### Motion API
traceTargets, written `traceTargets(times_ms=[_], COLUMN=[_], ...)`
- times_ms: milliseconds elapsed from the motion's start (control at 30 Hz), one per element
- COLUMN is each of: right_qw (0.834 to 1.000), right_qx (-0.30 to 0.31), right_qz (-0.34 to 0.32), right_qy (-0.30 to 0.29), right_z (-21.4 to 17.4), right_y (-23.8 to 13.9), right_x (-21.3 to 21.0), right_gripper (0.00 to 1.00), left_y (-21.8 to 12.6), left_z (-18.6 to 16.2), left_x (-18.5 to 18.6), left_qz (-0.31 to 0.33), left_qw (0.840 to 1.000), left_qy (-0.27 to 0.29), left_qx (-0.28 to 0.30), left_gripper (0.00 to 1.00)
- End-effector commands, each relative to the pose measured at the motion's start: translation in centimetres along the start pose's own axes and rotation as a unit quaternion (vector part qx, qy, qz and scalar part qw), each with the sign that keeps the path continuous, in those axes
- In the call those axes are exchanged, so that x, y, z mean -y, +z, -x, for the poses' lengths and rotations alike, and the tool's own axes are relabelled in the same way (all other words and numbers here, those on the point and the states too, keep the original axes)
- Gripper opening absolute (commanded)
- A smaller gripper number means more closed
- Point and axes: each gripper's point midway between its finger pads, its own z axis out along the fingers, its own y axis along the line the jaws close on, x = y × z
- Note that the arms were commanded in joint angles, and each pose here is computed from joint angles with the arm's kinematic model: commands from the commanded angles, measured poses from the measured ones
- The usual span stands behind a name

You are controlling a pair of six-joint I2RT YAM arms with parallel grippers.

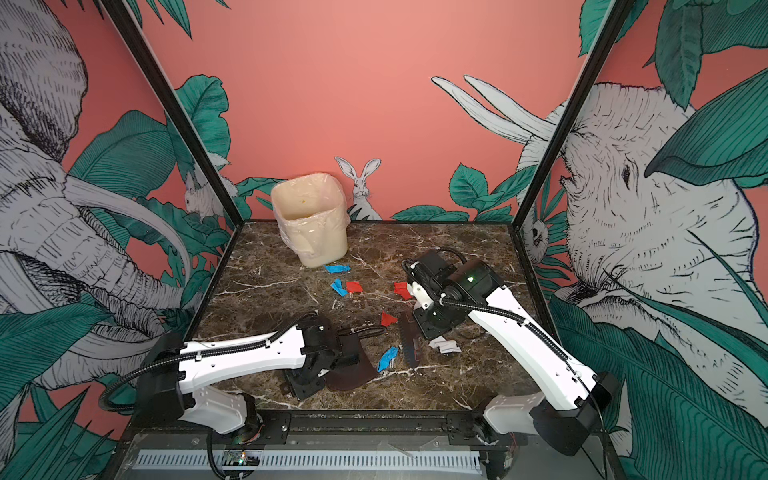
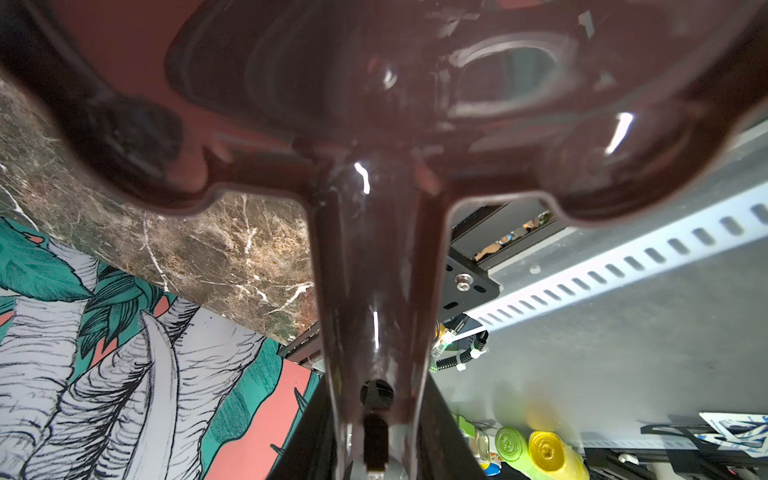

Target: Sweep away the paper scraps from the table

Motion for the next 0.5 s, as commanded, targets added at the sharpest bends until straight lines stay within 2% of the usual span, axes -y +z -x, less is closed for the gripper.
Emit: traceTargets(times_ms=[0, 467], right_qw=[1.0, 0.999], right_qx=[-0.013, -0.033], right_qz=[-0.009, -0.003], right_qy=[-0.005, -0.009], right_z=[-0.5, -1.1], right_y=[0.4, 1.6], right_x=[0.1, 0.1], right_gripper=[0.0, 0.0], left_y=[-0.2, 1.1], left_z=[-0.2, 0.5], left_x=[0.2, 1.2], left_qz=[-0.005, -0.016], left_qw=[1.0, 1.0], left_qy=[0.003, 0.014], left_qx=[0.001, 0.018], left_gripper=[0.0, 0.0])
